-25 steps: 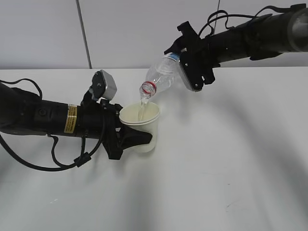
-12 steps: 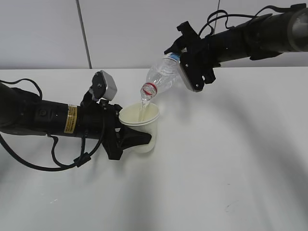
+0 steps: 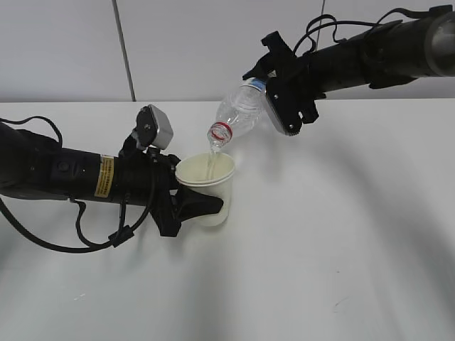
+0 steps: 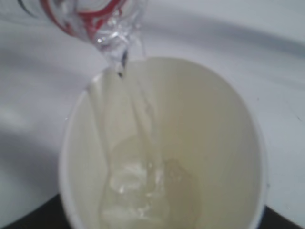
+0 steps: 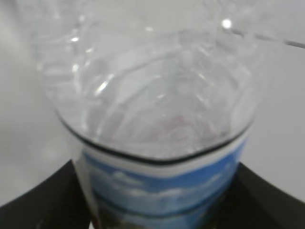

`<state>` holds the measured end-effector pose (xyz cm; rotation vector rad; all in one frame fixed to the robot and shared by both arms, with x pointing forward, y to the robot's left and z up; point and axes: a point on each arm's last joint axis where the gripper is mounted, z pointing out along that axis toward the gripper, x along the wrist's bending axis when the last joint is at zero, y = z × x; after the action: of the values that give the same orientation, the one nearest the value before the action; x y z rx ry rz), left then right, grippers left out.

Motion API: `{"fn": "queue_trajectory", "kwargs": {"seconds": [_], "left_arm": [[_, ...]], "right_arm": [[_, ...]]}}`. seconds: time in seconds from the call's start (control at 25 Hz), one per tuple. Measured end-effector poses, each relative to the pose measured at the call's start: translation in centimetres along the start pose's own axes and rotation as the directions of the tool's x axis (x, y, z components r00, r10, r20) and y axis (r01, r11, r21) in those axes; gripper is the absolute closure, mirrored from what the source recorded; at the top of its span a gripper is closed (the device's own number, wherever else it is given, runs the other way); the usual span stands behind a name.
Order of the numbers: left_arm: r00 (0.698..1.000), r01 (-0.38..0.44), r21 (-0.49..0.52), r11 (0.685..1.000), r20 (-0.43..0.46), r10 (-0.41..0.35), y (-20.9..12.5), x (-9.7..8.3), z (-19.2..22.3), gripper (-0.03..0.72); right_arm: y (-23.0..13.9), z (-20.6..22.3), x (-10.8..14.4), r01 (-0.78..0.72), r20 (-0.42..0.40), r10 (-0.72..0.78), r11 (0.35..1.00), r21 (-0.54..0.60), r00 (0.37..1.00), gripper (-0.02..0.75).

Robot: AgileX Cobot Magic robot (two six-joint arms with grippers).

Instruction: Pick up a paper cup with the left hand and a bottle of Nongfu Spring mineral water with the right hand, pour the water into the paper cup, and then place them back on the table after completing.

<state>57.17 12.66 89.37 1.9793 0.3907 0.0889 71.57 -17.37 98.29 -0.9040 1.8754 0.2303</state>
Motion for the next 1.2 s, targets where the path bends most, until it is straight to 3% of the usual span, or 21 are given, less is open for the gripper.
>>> {"fn": "queue_trajectory", "kwargs": {"seconds": [1.2], "left_arm": [[1.0,-0.002,0.014,1.0,-0.01,0.002,-0.12,0.09,0.0,0.322]], "right_arm": [[-0.07,0.0,0.02,0.002,-0.002,-0.002,1.0,0.008,1.0,0.265]]}}
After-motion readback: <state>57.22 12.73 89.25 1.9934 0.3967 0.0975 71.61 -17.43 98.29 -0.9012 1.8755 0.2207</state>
